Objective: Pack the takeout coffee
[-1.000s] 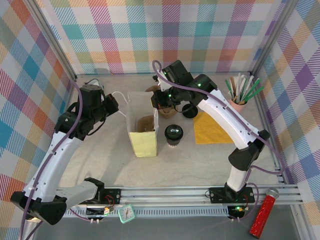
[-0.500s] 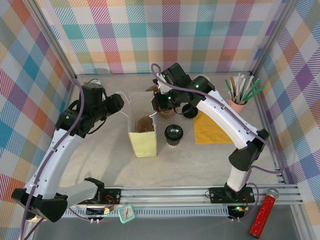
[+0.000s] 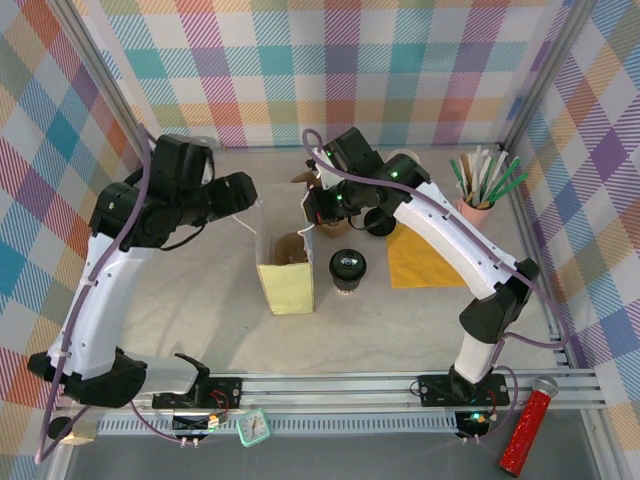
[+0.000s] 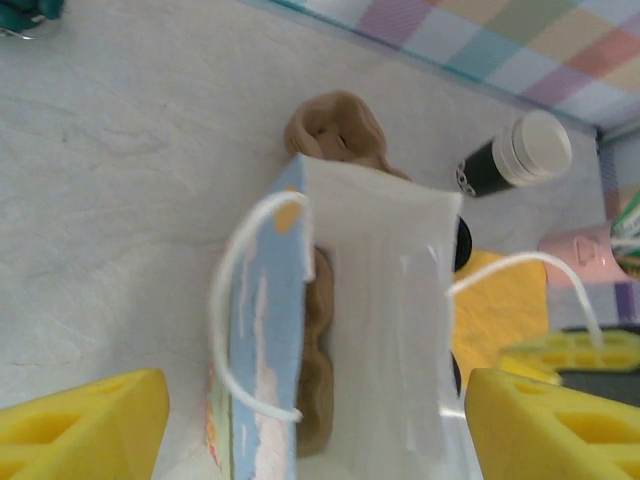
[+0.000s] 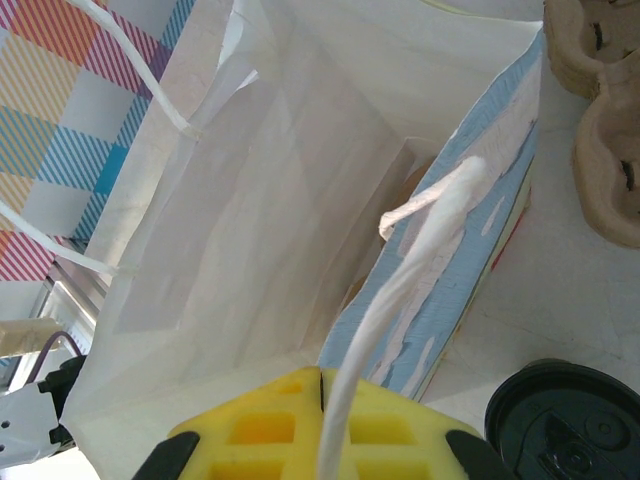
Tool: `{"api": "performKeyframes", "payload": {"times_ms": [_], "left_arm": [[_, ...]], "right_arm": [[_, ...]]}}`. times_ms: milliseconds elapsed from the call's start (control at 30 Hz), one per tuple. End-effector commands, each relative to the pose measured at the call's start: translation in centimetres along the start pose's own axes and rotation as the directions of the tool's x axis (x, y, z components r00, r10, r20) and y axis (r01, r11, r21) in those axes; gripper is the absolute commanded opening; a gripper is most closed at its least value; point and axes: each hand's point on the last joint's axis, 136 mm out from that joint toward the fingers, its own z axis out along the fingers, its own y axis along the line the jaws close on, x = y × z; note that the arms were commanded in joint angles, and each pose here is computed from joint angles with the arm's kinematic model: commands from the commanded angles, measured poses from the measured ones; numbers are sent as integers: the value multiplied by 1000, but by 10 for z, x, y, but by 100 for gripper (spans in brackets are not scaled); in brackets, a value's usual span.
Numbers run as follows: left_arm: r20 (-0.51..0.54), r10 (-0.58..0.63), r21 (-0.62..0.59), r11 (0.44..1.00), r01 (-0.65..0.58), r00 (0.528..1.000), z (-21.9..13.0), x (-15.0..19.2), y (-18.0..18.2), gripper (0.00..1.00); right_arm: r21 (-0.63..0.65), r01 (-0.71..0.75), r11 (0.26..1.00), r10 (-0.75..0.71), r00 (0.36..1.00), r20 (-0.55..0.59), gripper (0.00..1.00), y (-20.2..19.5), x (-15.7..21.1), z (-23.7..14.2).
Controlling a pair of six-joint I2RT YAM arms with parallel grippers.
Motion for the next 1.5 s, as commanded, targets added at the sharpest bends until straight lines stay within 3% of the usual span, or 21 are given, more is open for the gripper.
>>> {"api": "performKeyframes", "payload": {"times_ms": [0,300,433,1467], "left_arm": [[-74,41,-75,996,-46,996,-5,18,3,74],[-146,89,-61,993,-99,985,13,36,-25,56],[-159,93,-50,993,-103,983,17,39,-31,53],[-222,118,-18,992,-125,968,30,55,-40,52]], "right_arm": [[-22,8,1000,-7,999,34,0,6,-2,-13],[-12,3,1000,-2,999,49,0,2,-3,-16],[-11,-7,1000,7,999,50,0,0,-3,-16],[-36,-20,999,21,999,45,0,-1,-4,-18]]}}
